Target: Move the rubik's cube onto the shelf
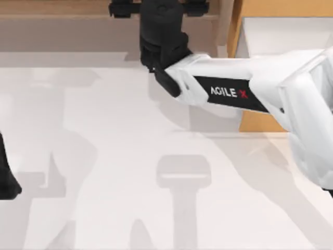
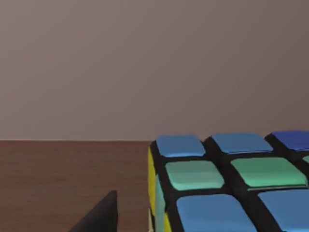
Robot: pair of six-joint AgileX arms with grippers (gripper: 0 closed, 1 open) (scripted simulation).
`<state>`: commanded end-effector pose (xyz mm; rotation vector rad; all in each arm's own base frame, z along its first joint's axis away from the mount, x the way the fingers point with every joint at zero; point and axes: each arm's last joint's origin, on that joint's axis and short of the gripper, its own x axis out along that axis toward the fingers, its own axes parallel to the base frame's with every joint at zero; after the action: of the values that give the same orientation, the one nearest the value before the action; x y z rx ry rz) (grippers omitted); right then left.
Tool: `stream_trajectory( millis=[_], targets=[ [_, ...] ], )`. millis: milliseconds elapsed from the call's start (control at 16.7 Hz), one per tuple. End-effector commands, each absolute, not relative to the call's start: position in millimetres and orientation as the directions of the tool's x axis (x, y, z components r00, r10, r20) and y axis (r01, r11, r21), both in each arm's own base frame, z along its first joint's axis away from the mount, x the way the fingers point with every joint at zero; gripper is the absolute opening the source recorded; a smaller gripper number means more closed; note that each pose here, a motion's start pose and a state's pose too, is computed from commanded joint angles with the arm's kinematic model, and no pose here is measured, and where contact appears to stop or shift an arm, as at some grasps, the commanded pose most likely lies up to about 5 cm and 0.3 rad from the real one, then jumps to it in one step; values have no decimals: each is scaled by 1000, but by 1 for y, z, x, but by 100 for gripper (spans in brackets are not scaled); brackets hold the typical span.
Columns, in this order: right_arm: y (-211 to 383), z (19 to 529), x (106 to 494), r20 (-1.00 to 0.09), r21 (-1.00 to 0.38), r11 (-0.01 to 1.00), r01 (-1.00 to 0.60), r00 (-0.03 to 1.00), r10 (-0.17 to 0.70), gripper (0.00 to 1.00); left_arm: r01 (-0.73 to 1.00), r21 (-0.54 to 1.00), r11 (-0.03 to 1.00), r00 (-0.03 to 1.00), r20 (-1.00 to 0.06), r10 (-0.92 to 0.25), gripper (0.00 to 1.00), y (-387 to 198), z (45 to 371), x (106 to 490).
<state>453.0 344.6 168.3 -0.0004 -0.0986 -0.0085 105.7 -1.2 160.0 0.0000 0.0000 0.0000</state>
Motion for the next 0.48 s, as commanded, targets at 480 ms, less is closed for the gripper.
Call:
stream_trajectory(
  millis=[480],
  targets=[
    [351,166,433,129,-59,997,-52,990,60,100,0,0,1000,1000,0,0,100,-1,160,106]
  ],
)
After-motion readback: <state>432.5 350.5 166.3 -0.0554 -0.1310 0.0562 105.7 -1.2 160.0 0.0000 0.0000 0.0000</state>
